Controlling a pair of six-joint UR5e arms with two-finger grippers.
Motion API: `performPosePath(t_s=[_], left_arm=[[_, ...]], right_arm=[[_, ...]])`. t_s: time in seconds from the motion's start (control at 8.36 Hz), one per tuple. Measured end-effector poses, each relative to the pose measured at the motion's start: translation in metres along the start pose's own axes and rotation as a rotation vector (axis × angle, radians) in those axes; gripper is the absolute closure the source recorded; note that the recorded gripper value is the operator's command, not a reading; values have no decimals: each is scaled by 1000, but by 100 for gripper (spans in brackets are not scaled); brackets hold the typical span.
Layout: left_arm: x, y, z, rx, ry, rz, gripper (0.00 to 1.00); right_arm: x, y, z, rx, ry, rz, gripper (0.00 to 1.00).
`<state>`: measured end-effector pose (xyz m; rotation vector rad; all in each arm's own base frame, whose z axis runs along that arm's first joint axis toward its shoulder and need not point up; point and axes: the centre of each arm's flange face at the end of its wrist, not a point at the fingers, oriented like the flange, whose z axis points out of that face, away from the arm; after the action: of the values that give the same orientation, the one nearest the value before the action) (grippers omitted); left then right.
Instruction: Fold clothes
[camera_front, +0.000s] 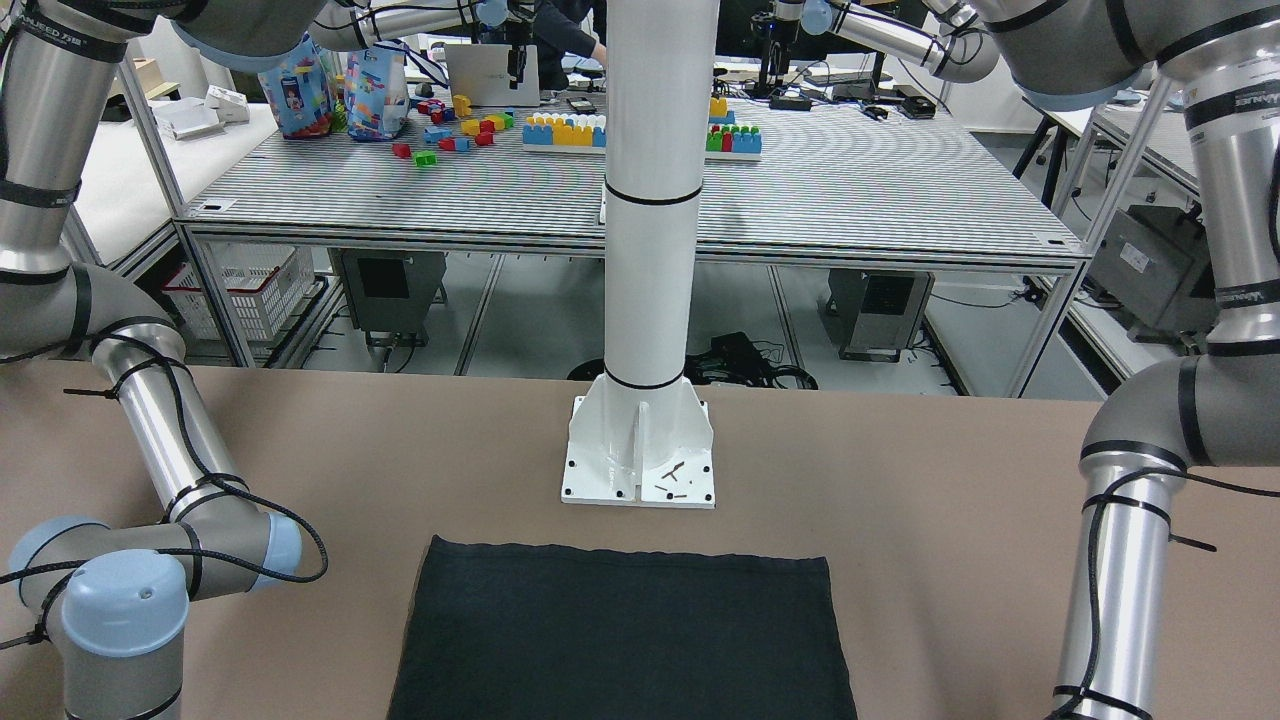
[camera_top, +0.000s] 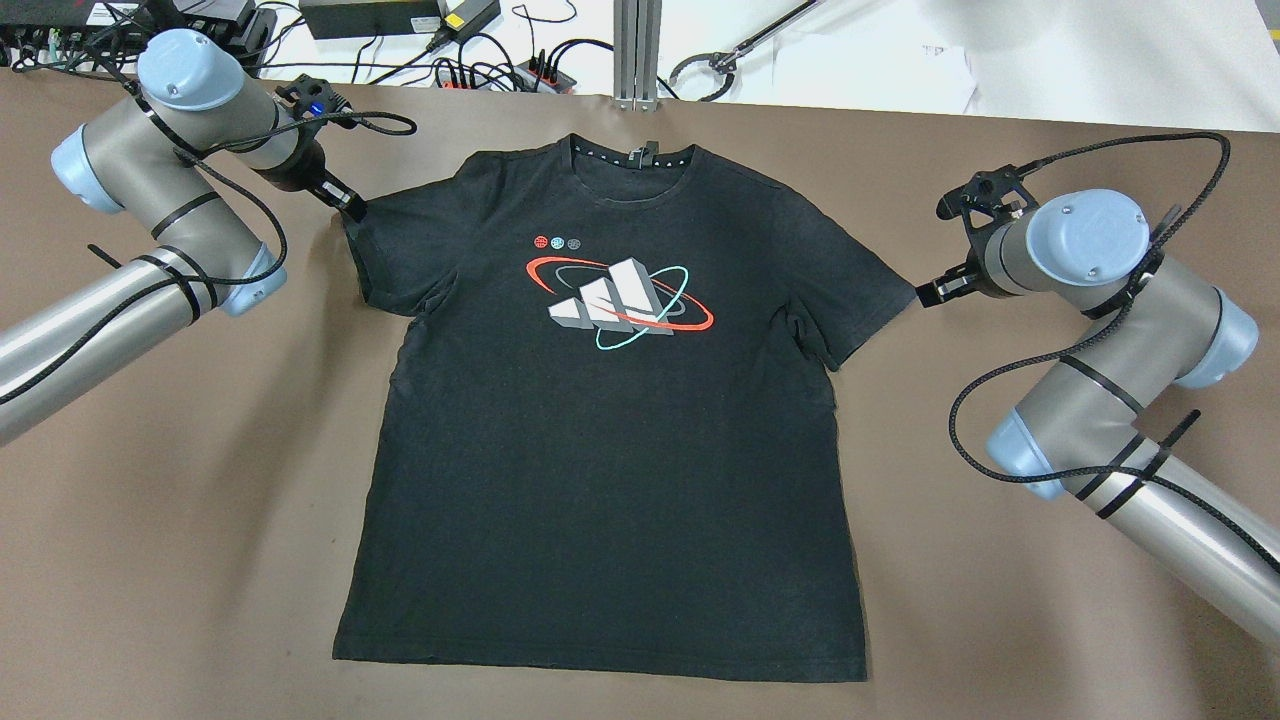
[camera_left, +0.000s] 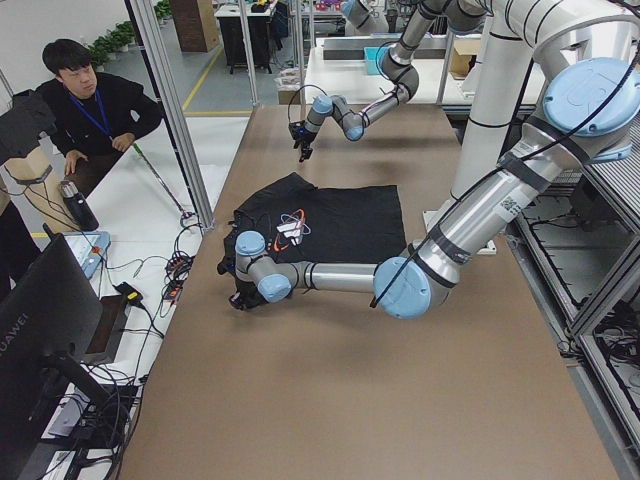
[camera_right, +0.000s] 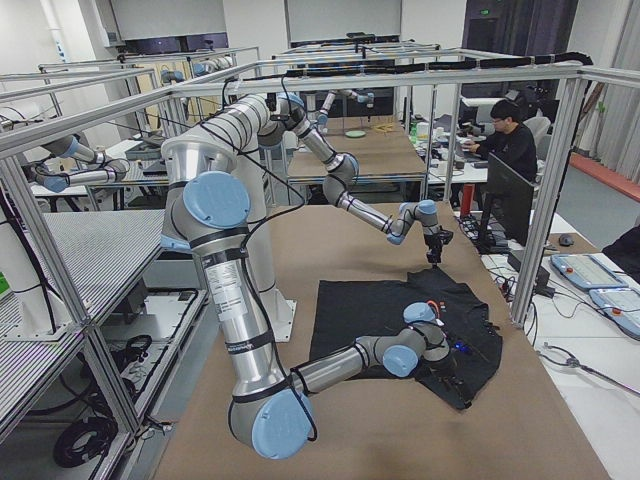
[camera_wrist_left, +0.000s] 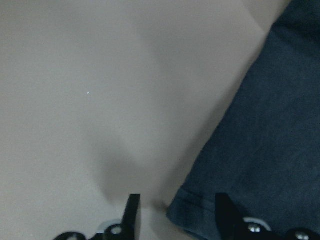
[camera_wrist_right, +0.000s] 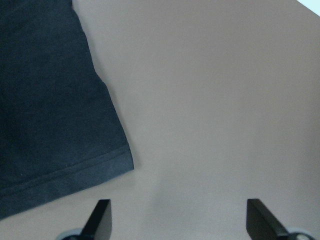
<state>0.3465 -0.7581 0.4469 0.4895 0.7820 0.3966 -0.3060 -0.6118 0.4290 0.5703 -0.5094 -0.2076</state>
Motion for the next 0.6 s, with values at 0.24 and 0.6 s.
performPosePath(t_s=[0.24,0.6], left_arm=[[3,1,2,-3,3,3,50],[7,3,6,-5,1,6,50]], right_arm=[[0,0,0,-1,0,0,5],[0,0,0,-1,0,0,5]])
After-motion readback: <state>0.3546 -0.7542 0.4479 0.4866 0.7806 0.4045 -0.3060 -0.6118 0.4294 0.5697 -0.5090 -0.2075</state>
